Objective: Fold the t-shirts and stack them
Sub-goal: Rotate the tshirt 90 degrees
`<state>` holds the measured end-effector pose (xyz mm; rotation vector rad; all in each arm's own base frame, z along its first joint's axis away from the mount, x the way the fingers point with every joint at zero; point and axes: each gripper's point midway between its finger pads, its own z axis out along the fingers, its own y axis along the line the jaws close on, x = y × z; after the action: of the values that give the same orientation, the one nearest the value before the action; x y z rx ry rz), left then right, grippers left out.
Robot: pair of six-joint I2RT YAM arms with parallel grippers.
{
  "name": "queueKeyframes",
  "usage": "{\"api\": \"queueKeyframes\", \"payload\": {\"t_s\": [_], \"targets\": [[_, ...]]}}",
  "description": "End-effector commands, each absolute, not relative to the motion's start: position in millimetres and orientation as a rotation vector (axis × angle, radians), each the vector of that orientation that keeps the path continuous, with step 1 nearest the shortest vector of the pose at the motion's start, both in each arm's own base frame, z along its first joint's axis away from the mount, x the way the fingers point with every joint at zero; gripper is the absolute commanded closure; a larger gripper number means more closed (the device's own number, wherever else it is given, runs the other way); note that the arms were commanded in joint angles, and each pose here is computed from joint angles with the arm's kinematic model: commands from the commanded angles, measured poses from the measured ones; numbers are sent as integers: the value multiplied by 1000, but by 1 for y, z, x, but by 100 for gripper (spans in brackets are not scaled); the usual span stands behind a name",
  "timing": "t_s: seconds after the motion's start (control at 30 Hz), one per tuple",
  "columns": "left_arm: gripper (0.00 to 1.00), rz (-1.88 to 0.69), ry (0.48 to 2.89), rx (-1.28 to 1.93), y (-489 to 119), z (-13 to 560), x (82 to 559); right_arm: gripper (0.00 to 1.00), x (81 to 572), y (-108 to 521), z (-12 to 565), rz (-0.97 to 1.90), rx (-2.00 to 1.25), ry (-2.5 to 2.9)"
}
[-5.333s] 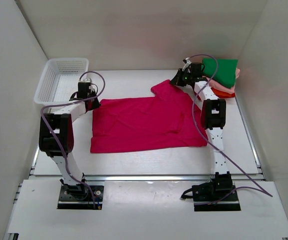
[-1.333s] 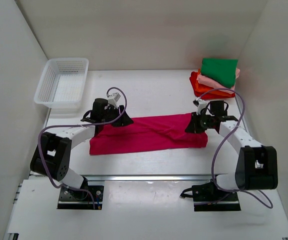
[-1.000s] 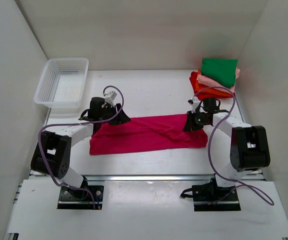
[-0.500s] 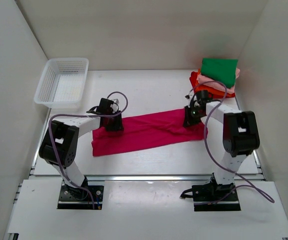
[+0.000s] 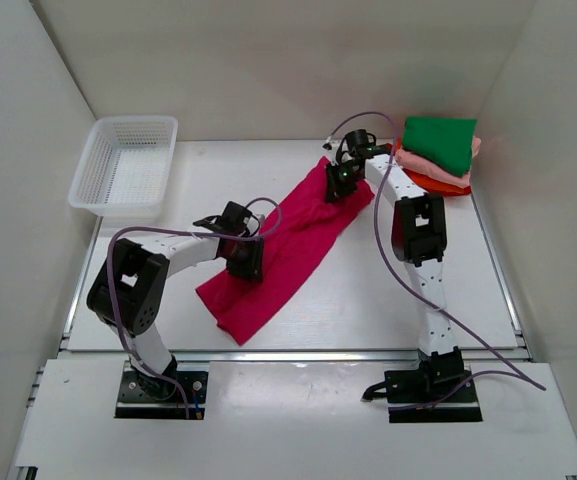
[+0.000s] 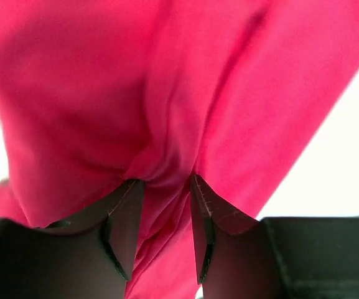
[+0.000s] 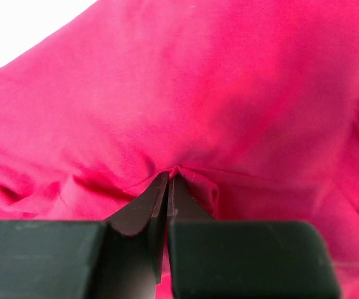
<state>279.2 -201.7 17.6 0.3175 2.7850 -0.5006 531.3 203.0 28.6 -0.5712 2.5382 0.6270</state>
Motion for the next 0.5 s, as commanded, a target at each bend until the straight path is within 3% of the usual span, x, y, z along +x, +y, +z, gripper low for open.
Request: {"api": "queueKeyframes", "payload": {"t_s": [0.0, 0.23, 0.47], "targets": [[53, -652, 3007, 458, -206, 4, 204, 100, 505, 233, 32, 774, -702, 2563], [53, -951, 2940, 489, -236, 41, 199, 92, 526, 246, 71, 711, -774, 2404], [52, -846, 2637, 191, -202, 113, 279, 54, 543, 208, 160, 576, -697, 2261]]}}
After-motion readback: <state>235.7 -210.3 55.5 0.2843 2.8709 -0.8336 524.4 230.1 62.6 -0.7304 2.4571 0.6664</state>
